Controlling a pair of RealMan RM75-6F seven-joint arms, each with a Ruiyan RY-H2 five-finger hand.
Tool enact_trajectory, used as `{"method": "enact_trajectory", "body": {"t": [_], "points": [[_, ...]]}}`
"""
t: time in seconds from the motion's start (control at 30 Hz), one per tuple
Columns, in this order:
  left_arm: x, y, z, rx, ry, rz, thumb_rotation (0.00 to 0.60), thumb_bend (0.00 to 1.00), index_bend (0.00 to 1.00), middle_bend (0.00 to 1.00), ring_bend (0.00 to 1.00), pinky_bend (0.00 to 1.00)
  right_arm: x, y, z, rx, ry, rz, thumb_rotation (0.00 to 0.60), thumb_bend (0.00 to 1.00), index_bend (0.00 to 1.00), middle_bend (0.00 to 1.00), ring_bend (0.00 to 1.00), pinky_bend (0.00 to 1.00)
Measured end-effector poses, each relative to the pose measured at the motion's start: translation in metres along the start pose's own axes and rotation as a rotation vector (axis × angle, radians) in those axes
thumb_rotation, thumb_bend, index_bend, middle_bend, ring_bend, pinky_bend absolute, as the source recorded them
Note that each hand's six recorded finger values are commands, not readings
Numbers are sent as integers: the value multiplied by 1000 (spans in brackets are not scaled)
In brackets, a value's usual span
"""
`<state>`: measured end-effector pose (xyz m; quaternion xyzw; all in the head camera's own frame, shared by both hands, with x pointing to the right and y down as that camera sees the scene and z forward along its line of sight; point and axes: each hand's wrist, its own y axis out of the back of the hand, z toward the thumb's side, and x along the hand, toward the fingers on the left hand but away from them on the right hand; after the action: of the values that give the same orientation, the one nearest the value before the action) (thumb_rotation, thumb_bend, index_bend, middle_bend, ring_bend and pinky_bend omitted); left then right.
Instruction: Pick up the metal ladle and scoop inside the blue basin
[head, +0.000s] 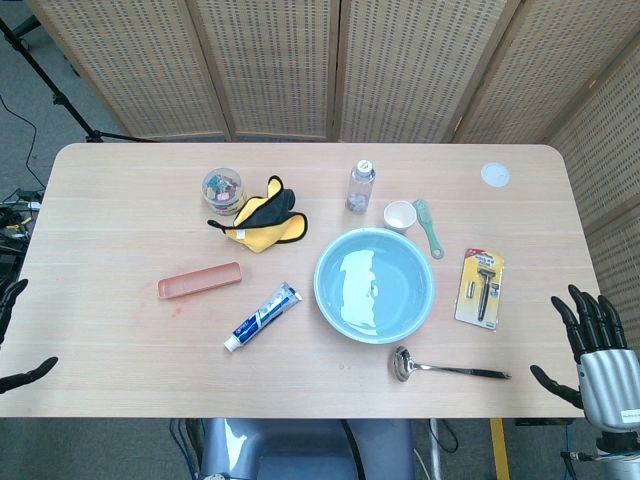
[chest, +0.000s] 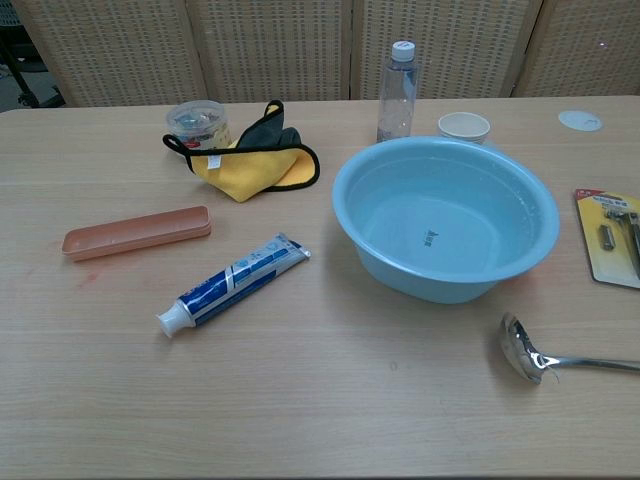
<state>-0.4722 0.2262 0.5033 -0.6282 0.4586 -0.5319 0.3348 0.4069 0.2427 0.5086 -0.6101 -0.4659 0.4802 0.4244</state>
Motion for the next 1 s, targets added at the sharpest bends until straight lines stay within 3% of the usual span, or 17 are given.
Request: {"method": "enact_trajectory", "body": {"t": [0.2, 0.3, 0.4, 0.43, 0.47, 0.5, 0.57, 0.67, 0.77, 0.83, 1.0], "points": [[-1, -2, 1, 9, 3, 2, 600, 0, 0, 0, 0, 0, -1, -2, -1, -7, -10, 8, 600, 0, 71, 14, 0, 0], [0, -1, 2, 8, -5, 4, 600, 0, 0, 0, 0, 0, 0, -3, 1, -21, -6, 12, 600, 0, 71, 173, 12, 0], [0, -1, 2, 3, -5, 1, 600, 0, 0, 0, 0, 0, 0, -8, 3, -23, -2, 33, 600, 0, 71, 419, 192, 16], [0, -1, 1, 2, -5, -1, 600, 0, 0, 0, 0, 0, 0, -10, 3, -20, 0, 39, 600, 0, 70, 504, 285, 67], [1, -1, 1, 1, -4, -3, 600, 0, 0, 0, 0, 0, 0, -13, 3, -16, 2, 45, 600, 0, 47, 581, 376, 182], [1, -2, 1, 1, -3, -5, 600, 0, 0, 0, 0, 0, -1, -15, 3, -15, 3, 49, 600, 0, 37, 610, 414, 249], [2, -3, 0, 2, 0, -9, 600, 0, 0, 0, 0, 0, -2, -21, 4, -13, 12, 60, 600, 0, 0, 699, 550, 516], [3, -6, 0, 7, 4, -20, 600, 0, 0, 0, 0, 0, -3, -32, 2, -18, 26, 80, 600, 0, 0, 791, 696, 773], [4, -8, -1, 11, 7, -29, 600, 0, 0, 0, 0, 0, -4, -45, 1, -27, 26, 117, 600, 0, 0, 869, 823, 933], [4, -8, -1, 12, 9, -29, 600, 0, 0, 0, 0, 0, -4, -52, 0, -28, 17, 142, 600, 0, 0, 907, 875, 987], [5, -9, -2, 11, 14, -29, 600, 0, 0, 0, 0, 0, 0, -75, -1, -12, -12, 227, 600, 0, 0, 948, 923, 1000]]}}
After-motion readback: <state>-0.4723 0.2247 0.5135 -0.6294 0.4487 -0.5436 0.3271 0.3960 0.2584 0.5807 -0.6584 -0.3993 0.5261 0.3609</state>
